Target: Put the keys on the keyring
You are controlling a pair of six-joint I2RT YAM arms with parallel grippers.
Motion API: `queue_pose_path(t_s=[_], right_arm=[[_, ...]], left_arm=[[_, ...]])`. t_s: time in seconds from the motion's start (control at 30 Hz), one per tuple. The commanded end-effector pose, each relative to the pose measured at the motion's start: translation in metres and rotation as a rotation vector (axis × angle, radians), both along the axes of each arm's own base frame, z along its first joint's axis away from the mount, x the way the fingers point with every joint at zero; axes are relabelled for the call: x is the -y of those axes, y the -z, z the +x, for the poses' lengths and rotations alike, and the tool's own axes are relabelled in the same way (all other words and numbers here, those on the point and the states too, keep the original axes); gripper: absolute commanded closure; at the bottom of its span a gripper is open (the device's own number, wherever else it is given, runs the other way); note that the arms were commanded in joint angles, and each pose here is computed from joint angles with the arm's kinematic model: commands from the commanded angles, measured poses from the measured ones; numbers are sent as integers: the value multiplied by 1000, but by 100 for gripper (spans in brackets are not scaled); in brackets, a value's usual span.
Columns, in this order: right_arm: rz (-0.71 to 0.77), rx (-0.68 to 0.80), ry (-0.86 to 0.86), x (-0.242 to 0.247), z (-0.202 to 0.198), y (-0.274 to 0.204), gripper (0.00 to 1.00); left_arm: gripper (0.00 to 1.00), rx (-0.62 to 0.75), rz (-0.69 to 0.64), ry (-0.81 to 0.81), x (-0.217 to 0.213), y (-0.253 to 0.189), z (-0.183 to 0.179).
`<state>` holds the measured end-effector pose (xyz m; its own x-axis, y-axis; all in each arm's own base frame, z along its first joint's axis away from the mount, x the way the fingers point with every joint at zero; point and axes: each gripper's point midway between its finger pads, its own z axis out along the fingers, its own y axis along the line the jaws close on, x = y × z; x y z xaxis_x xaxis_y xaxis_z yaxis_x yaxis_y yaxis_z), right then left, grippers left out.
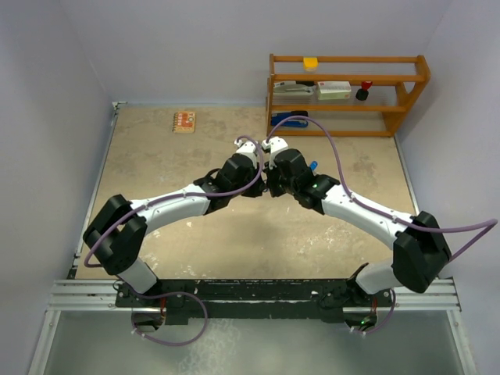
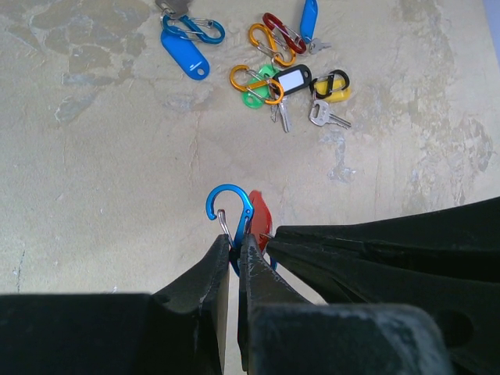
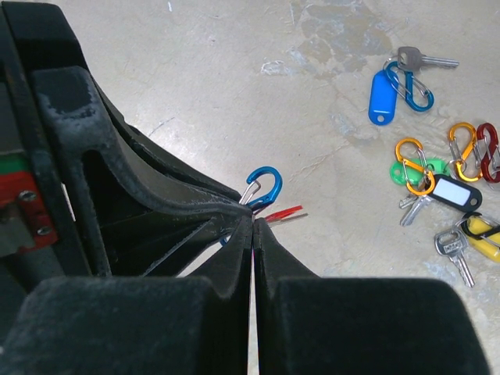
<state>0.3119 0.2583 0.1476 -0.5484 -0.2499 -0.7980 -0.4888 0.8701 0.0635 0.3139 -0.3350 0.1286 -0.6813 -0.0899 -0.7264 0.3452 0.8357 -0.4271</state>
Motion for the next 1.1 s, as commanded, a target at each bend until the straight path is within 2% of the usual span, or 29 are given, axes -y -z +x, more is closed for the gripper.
queue_pose_path(t_s=[0.0, 1.07], right_arm=[[33, 49, -14, -1, 0, -18, 100], [29, 37, -30, -1, -5, -14, 100]], left_arm=[[100, 61, -24, 2, 10, -21, 11], [100, 80, -25, -30, 16, -35, 25]])
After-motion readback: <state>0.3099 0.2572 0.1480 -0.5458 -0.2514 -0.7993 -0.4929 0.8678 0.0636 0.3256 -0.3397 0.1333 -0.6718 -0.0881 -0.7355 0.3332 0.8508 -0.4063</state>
